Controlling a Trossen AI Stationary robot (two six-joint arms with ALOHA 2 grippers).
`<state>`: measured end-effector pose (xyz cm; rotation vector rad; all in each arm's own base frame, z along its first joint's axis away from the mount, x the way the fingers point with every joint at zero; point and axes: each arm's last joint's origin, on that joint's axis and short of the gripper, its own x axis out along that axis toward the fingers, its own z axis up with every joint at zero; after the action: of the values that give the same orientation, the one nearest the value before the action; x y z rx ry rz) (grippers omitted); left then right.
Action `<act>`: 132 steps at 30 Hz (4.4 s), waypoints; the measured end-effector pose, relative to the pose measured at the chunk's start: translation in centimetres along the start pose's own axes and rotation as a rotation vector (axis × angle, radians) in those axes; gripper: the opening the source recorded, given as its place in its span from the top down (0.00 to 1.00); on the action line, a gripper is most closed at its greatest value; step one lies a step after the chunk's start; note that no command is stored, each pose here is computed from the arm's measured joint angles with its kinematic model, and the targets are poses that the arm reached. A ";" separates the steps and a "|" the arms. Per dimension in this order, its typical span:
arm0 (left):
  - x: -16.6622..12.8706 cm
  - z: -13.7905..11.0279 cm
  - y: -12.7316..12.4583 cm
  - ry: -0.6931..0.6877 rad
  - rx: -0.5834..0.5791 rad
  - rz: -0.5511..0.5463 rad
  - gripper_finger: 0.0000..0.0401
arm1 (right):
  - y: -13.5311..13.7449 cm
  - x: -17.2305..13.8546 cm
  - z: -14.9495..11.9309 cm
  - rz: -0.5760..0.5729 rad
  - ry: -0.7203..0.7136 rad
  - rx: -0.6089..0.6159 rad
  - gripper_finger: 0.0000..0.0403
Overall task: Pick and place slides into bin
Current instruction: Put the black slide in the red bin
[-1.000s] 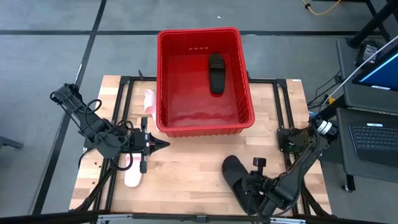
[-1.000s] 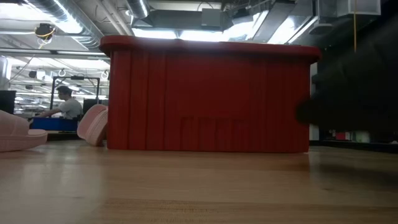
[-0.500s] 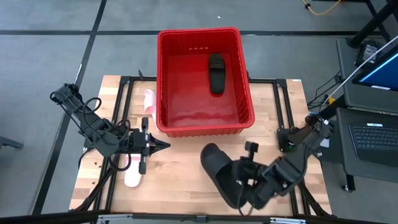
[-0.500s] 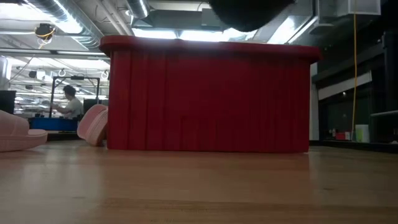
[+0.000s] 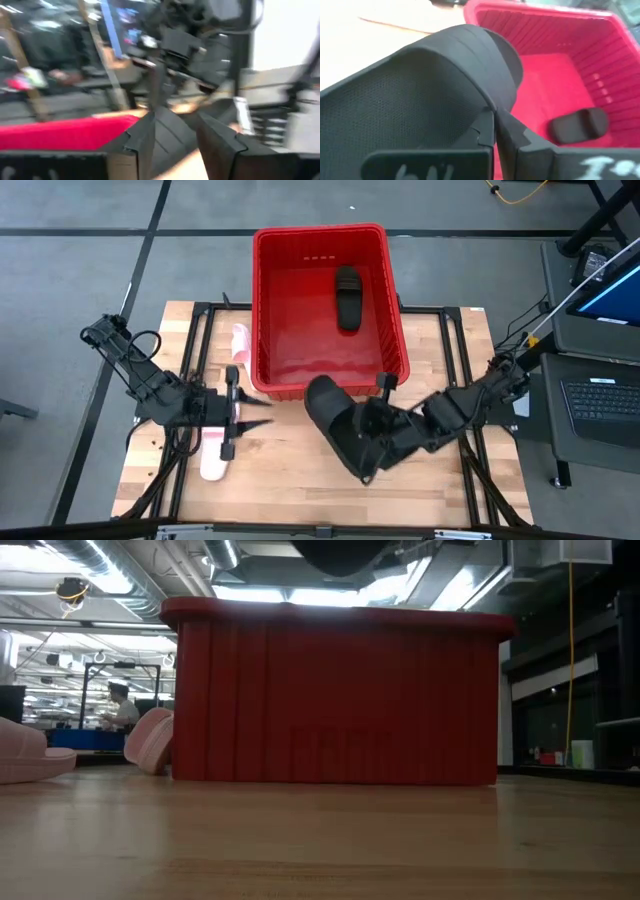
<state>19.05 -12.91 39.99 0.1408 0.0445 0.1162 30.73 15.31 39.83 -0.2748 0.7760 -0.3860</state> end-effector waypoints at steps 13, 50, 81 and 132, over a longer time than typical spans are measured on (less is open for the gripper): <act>4.6 -1.4 3.2 0.077 0.122 0.311 0.64 | -6.1 4.9 2.5 -0.261 -0.042 0.147 0.99; 13.9 0.3 6.8 0.516 0.564 0.486 0.64 | -8.8 6.8 3.4 -0.317 -0.055 0.139 0.99; 14.1 -0.4 8.9 0.595 0.594 0.542 0.78 | -8.3 6.5 3.6 -0.306 -0.069 0.092 0.99; 9.3 2.6 17.8 0.535 0.462 0.564 0.98 | -7.3 1.6 4.7 -0.297 -0.186 0.194 0.99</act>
<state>26.40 5.32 44.74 0.5812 0.5694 0.7073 33.51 8.56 44.81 -0.2402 0.5102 -0.7014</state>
